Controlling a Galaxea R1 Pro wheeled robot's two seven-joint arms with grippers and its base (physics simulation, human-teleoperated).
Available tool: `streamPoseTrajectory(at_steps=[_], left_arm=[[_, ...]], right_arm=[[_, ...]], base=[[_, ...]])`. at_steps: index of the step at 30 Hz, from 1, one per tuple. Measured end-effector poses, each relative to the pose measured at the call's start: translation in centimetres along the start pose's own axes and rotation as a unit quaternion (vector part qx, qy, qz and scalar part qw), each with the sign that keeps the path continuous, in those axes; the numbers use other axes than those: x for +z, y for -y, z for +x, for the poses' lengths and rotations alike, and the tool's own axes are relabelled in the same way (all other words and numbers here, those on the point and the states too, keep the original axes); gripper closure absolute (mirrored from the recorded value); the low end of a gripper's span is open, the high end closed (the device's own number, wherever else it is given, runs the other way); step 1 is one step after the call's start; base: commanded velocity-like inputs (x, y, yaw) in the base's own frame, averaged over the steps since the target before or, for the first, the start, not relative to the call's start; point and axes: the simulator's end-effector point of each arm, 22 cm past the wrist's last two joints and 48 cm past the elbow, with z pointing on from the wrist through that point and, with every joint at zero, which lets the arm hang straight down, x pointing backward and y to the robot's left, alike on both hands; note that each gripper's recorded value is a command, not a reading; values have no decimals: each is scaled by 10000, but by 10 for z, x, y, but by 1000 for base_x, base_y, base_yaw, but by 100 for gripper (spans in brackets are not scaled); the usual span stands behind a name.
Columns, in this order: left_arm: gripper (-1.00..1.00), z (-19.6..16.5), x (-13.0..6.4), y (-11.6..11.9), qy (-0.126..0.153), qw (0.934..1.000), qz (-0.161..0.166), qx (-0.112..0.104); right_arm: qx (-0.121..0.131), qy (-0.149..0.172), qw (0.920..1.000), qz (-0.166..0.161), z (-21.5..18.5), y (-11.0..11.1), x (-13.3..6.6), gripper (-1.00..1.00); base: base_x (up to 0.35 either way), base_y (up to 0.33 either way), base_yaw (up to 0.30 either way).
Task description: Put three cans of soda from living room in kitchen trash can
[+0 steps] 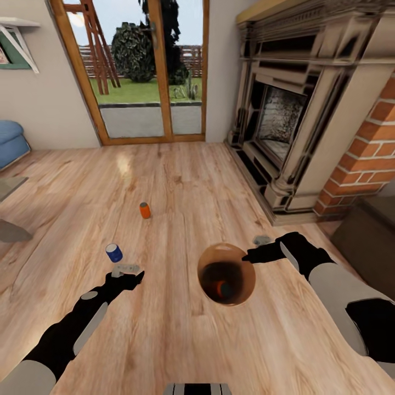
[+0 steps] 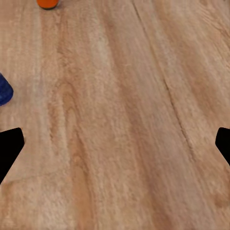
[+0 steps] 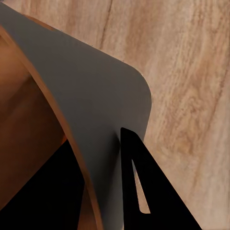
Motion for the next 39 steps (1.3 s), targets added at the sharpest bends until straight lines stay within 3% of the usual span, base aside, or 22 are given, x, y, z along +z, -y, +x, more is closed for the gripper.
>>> streamPoseTrajectory(at_steps=[18, 26, 39], left_arm=[[-100, 0, 0, 2, 3, 10000, 60, -1], [-100, 29, 4, -25, 136, 9997, -202, -17], [-100, 33, 2, -29, 161, 9996, -252, 12]], right_arm=[[5, 29, 10000, -2, -2, 1, -2, 100], [2, 55, 10000, 4, -4, 0, -5, 100], [47, 153, 9998, 110, -9, 9, -17, 100]], base=[[259, 81, 248], [314, 47, 245], [321, 2, 183]])
